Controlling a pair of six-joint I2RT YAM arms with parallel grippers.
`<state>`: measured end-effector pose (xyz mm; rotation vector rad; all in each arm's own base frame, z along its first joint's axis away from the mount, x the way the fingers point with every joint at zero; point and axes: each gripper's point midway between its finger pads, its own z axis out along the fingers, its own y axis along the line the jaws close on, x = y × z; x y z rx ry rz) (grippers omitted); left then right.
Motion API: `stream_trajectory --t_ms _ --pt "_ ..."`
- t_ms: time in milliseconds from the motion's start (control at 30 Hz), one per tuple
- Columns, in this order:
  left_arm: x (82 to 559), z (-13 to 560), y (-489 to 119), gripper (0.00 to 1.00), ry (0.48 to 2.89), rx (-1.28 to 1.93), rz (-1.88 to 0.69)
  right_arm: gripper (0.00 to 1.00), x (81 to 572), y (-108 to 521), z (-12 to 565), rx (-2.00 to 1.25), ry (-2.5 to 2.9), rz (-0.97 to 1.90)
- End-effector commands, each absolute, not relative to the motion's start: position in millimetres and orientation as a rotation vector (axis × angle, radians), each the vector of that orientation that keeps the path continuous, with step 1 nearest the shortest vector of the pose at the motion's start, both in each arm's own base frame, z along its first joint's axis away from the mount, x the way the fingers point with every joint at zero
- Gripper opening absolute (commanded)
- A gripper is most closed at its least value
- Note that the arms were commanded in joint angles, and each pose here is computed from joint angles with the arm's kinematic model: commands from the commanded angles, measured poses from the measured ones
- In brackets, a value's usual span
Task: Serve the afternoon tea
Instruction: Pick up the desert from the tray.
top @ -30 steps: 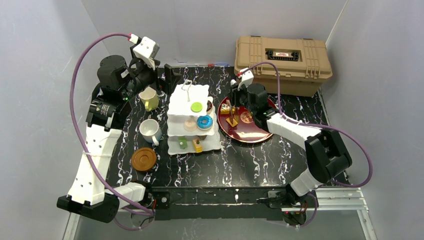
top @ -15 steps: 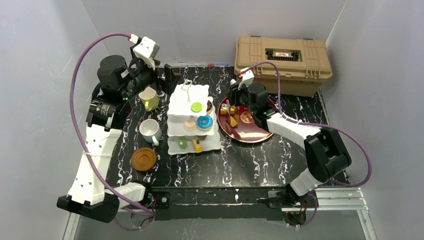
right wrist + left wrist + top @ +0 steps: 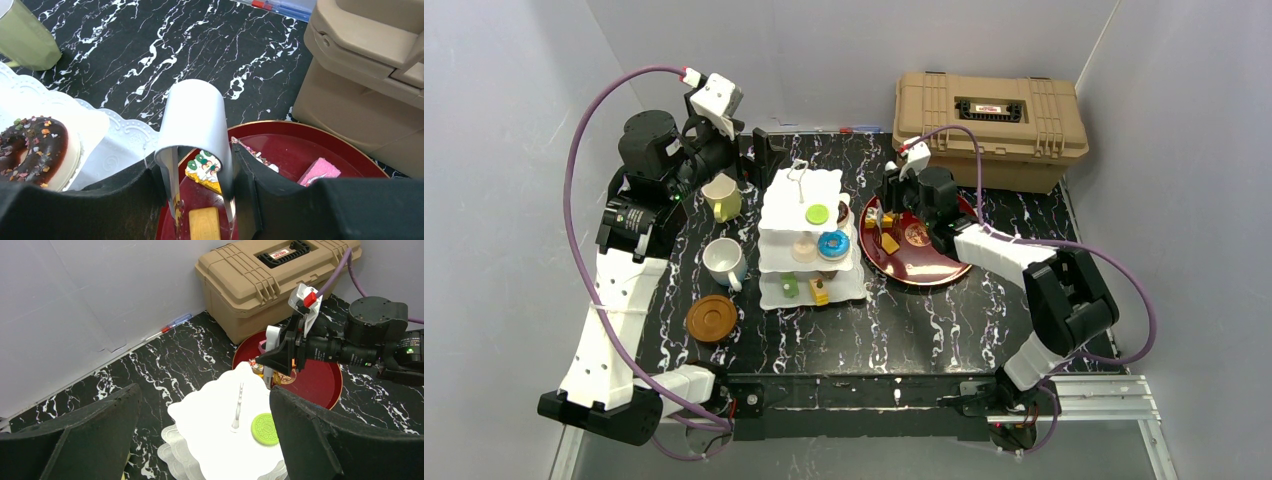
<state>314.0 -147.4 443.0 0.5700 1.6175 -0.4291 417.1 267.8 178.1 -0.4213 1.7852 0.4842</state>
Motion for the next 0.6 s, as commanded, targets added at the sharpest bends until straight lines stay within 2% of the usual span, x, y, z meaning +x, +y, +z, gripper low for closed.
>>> stream_trajectory --t_ms 0,267,567 --pt "311.3 450.4 -145.9 0.98 1.591 0.57 -0.416 0.52 421.6 270.6 192.7 -0.409 1.72 0.513" --pt "311.8 450.7 -145.3 0.98 1.592 0.568 -0.413 0.42 411.8 265.6 180.1 -0.452 1.757 0.493" --pt "311.1 451.0 -145.7 0.98 1.588 0.568 -0.416 0.47 397.9 251.9 173.7 -0.489 1.786 0.441"
